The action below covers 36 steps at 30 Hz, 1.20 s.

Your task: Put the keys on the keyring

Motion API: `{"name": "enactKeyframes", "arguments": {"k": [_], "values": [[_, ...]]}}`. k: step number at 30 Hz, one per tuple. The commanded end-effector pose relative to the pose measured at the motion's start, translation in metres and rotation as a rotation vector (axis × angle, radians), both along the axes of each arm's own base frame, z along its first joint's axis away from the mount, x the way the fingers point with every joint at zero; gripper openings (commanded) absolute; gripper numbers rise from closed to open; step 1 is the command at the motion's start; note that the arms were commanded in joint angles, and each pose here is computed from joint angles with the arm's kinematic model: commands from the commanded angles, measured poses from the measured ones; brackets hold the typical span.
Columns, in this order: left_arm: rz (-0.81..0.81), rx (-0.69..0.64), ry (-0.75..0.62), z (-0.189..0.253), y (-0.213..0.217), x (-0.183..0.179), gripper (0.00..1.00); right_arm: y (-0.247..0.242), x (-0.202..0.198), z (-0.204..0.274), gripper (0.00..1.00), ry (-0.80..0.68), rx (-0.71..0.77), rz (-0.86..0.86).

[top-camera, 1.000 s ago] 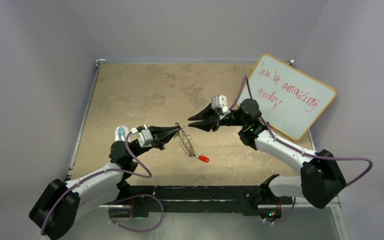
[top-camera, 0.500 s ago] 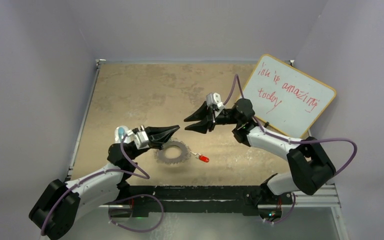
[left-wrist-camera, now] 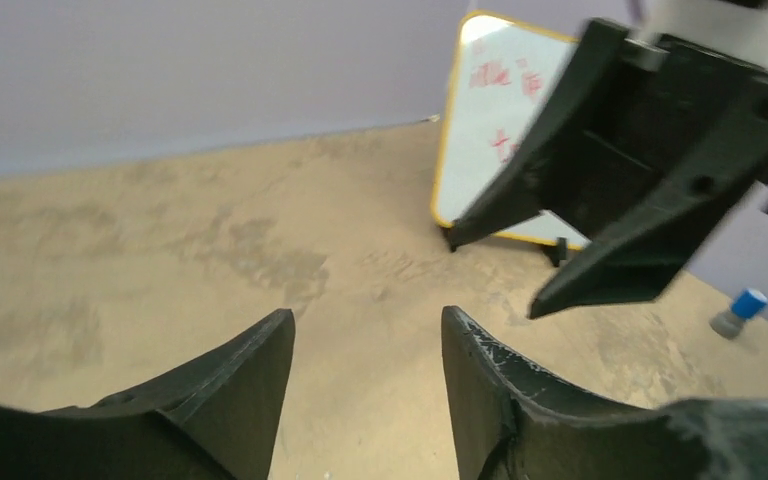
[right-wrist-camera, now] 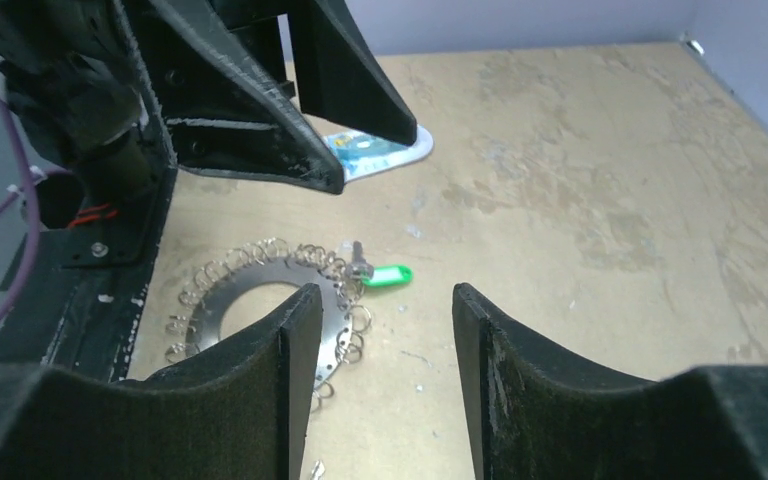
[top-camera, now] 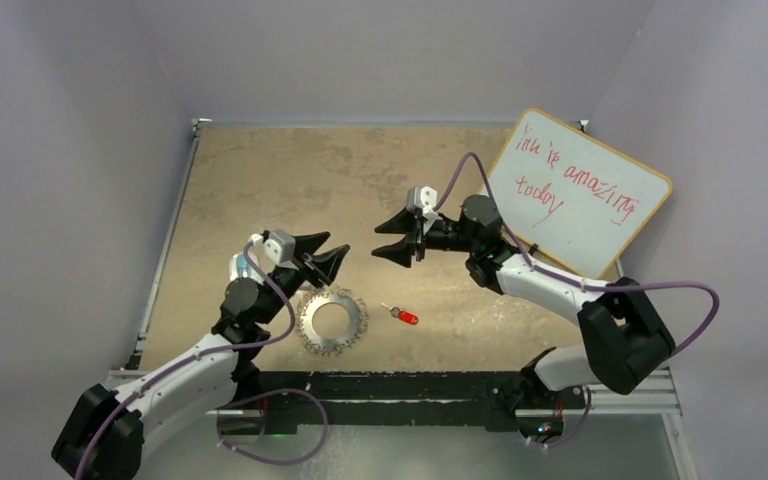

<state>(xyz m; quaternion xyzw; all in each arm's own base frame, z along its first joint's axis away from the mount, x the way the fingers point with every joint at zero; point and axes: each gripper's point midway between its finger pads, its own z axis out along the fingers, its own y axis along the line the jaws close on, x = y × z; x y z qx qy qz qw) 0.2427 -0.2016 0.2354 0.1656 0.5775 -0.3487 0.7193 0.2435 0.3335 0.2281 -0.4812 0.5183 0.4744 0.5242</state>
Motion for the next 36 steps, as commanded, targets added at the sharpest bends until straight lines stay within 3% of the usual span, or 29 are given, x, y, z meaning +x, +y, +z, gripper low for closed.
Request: {"name": "enactKeyframes", "arguments": {"k": [1, 2, 4, 13, 23, 29, 36], "values": [[0.302, -0.06, 0.336, -0.035, 0.039, 0.034, 0.61, 0.002, 0.008, -0.02, 0.53, -0.003, -0.082, -0.037], [0.359, -0.07, 0.4, -0.043, 0.047, 0.038, 0.68, 0.006, 0.007, -0.026, 0.52, 0.011, -0.107, -0.032], [0.475, -0.074, 0.515, -0.059, 0.062, 0.043, 0.71, 0.013, 0.006, -0.046, 0.51, 0.053, -0.172, -0.031], [0.765, 0.046, 0.861, -0.126, 0.104, 0.028, 0.68, 0.057, -0.016, -0.117, 0.41, 0.25, -0.39, 0.034], [0.737, 0.106, 1.229, -0.195, 0.103, -0.017, 0.7, 0.071, -0.014, -0.164, 0.43, 0.532, -0.469, 0.011], [0.599, 0.095, 1.302, -0.22, 0.077, -0.021, 0.63, 0.068, -0.028, -0.185, 0.38, 0.65, -0.504, 0.039], [0.565, 0.151, 1.216, -0.22, 0.061, 0.019, 0.38, 0.061, -0.037, -0.191, 0.32, 0.708, -0.561, 0.051]]}}
